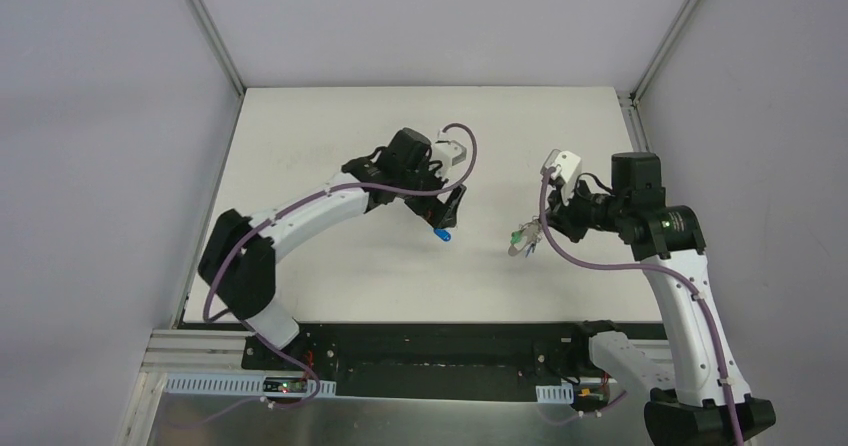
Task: Put the keys on the keyring
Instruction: Move the key to the center of the board, then pick up the key from the center of the board.
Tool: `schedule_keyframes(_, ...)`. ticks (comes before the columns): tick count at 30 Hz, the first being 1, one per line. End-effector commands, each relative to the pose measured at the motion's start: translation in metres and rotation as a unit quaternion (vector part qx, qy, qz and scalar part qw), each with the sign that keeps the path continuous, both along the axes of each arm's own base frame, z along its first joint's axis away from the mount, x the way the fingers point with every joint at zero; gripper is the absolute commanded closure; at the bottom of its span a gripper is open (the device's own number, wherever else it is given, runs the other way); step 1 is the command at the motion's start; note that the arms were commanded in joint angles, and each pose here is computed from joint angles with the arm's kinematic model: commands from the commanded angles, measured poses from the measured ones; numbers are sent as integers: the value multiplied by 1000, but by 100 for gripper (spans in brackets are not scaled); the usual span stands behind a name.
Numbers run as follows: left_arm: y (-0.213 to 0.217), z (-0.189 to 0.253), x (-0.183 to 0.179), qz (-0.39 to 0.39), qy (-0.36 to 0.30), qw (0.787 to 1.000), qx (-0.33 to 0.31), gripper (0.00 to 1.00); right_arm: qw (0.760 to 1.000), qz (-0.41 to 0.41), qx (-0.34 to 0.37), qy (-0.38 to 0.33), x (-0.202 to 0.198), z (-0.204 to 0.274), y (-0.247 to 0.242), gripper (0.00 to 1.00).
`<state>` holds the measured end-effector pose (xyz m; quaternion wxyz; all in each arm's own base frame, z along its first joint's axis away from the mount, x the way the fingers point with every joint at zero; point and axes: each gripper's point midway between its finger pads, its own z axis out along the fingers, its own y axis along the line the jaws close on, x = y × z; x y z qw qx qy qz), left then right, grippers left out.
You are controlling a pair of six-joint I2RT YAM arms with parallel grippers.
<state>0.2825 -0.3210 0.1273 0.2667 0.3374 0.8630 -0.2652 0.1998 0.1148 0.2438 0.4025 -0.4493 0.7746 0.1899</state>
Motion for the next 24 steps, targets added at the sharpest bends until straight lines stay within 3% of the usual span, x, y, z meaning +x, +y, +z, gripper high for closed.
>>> schedule_keyframes(1,37,42,16,-22,-147,987,59,1,999,30,37,-24,10,11,15,100)
schedule_keyframes(4,60,44,24,15,-162,982,93,1,998,34,40,-31,17,13,18,100)
schedule_keyframes(7,67,27,20,3,-123,986,109,1,997,41,49,-34,20,16,22,100)
schedule_keyframes(8,65,18,15,-18,-91,990,109,2,997,44,52,-33,21,16,23,100)
schedule_keyframes(10,58,3,9,-33,-13,994,99,16,997,48,57,-29,21,15,25,100)
schedule_keyframes(11,55,-2,10,-26,38,995,88,18,997,49,58,-27,21,14,25,100)
schedule_keyframes(15,37,-28,8,-19,224,972,62,34,997,47,58,-23,19,8,25,100)
schedule_keyframes(24,22,-65,44,63,222,971,58,41,998,35,48,-18,17,-3,20,100)
